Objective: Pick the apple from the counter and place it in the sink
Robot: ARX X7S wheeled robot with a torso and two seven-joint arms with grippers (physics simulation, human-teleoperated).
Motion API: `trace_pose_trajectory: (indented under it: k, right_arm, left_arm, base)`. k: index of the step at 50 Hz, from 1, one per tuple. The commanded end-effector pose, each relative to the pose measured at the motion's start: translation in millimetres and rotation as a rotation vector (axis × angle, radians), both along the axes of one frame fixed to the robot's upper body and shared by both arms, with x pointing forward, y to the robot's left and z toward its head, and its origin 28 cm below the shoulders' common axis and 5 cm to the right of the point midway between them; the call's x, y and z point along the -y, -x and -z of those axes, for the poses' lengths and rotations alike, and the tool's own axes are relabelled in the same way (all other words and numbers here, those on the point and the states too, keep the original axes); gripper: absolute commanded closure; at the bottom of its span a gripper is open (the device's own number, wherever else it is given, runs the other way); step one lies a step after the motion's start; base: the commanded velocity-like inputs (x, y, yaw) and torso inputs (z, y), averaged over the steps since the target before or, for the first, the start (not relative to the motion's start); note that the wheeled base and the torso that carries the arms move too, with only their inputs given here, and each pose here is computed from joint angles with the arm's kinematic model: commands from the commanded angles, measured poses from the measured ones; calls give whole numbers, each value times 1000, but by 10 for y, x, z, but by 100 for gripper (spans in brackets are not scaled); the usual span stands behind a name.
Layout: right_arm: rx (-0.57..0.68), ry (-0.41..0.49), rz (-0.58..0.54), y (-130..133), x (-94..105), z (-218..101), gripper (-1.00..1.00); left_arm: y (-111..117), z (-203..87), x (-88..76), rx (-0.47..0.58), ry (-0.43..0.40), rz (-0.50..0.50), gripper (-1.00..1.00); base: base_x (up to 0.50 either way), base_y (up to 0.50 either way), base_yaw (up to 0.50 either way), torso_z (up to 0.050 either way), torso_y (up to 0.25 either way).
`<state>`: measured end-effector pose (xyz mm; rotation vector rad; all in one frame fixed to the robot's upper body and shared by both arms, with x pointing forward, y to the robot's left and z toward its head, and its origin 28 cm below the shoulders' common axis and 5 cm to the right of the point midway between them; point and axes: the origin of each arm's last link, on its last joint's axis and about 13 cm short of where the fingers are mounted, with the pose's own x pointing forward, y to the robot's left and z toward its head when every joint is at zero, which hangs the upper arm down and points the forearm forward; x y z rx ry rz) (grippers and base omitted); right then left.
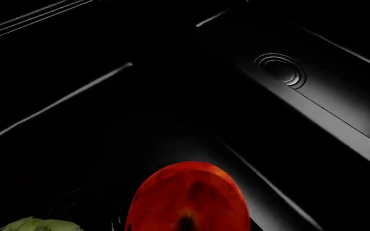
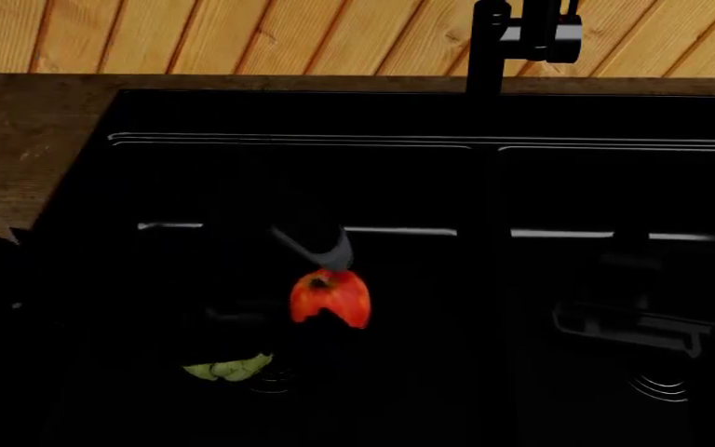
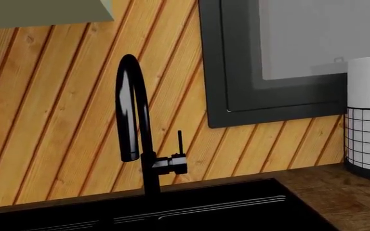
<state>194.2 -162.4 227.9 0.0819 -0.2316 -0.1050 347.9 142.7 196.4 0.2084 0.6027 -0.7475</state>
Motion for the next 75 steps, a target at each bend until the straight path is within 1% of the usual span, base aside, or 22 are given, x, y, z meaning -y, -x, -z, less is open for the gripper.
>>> trace_pose_trajectory:
  k: [1,9,12,24,41,44,45,63,75]
  right_arm:
    - [-5,6,2,14,4,8,-100]
    - [-6,5,-1,21,1,18,-100]
    - [-7,5,1,20,3,27,-100]
    - [-11,4,1,12,-4,36,-100]
    - [-12,-1,6,25,5,47,-100]
    - [-13,0,5,24,4,50,-100]
    - [-12,0,6,23,3,49,-100]
    - [-11,-1,4,24,7,64,-100]
    - [-8,-1,3,35,1,35,-100]
  left_arm:
    - [-29,146,73,-53,-7,-23,100]
    - [-16,204,78,-63,-25,-20,100]
    - [-13,248,81,-89,-29,-16,100]
    - [8,362,82,-132,-48,6,100]
    - [62,369,94,-123,-60,39,100]
    - [87,354,99,-126,-61,63,100]
    - [97,351,100,-132,-62,77,-100]
    - [109,322,108,-112,-57,94,-100]
    - [146,147,112,-68,-8,98,-100]
  base:
    - [0,0,0,0,0]
    - [0,0,0,0,0]
    - [0,0,0,0,0]
    - [0,0,0,0,0]
    - [0,0,0,0,0]
    - [0,0,0,0,0]
    - [0,0,0,0,0]
    - [-3,1,0,0,1]
    - [-2,1,2,0,1]
